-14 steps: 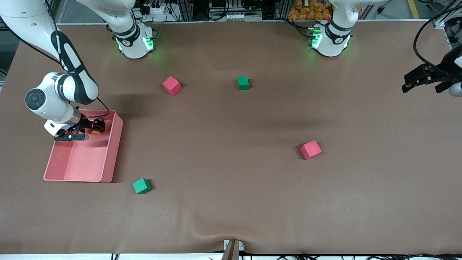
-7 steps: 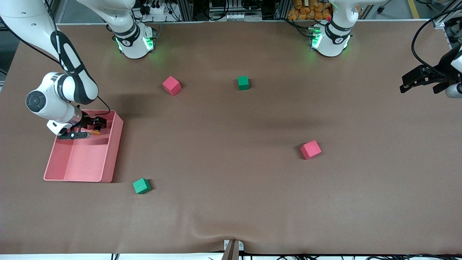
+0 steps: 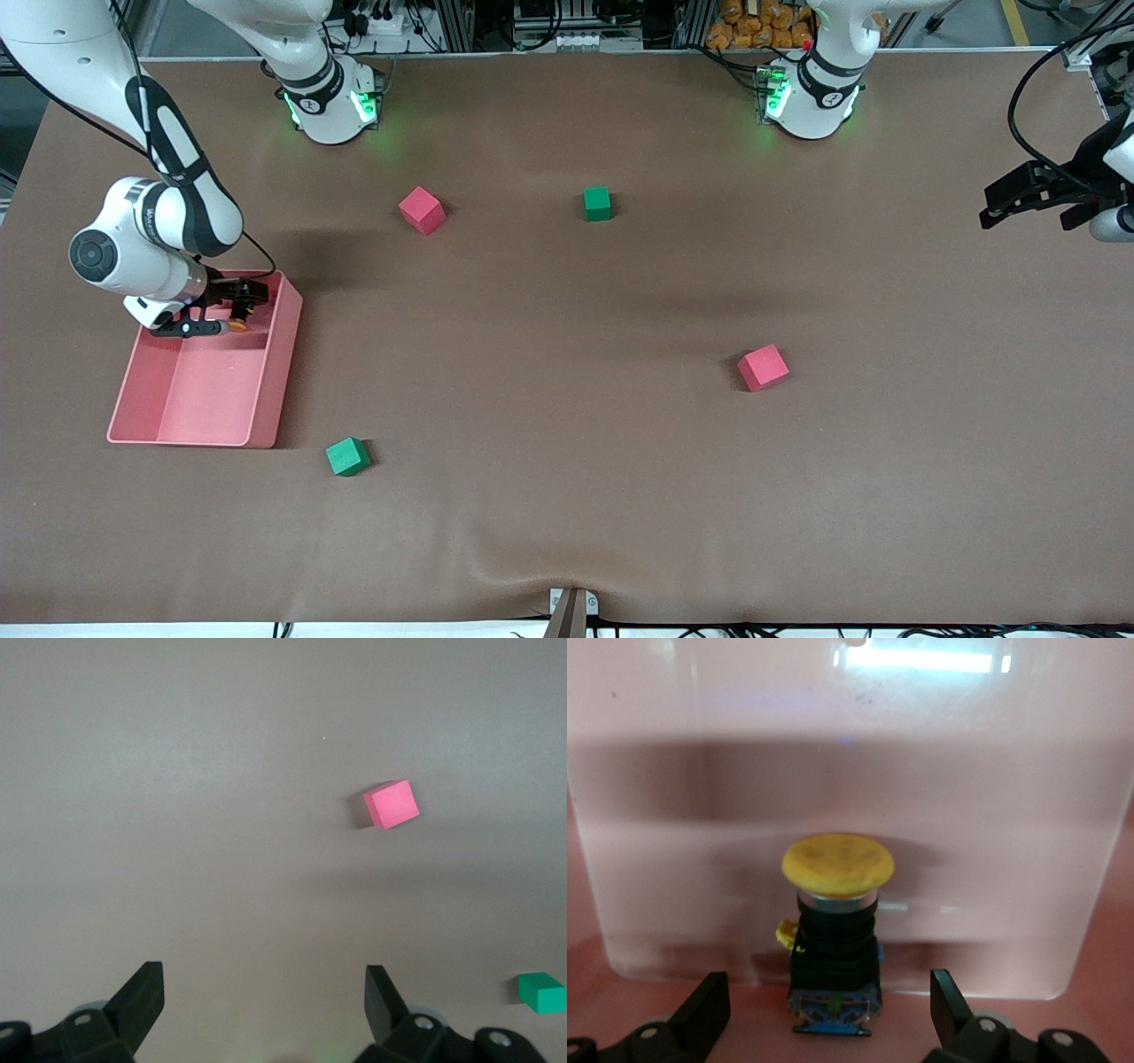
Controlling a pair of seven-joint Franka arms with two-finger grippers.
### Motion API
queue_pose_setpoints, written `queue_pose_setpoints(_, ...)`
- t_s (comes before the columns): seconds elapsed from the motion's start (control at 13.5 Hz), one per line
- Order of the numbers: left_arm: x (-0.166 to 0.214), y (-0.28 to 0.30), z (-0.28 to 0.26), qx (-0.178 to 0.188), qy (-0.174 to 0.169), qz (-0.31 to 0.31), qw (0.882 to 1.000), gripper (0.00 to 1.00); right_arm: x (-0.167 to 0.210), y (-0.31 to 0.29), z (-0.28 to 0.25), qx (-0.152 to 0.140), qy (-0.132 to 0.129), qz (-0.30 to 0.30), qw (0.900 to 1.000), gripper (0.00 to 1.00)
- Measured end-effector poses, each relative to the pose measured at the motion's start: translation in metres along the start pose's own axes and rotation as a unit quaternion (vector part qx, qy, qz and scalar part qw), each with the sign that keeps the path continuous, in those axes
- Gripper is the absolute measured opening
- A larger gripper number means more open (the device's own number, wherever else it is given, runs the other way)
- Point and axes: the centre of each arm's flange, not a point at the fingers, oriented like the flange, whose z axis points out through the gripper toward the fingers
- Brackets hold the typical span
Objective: Place and upright button with both arms
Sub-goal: 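Lift the button up out of the pink tray with the right gripper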
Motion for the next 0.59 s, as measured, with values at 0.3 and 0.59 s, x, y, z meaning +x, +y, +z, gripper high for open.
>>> queue_pose_setpoints(0.3, 0.0, 0.0, 0.0, 0.0, 0.0, 0.0, 1.0, 1.0, -0.001, -0.005, 0.004, 0.002, -0.013, -0.003, 1.0, 1.0)
queue_pose_setpoints(0.59, 0.0, 0.0, 0.0, 0.0, 0.001, 0.0, 1.0, 1.0, 0.001, -0.01, 0.012, 0.002, -0.021, -0.009, 1.0, 1.0)
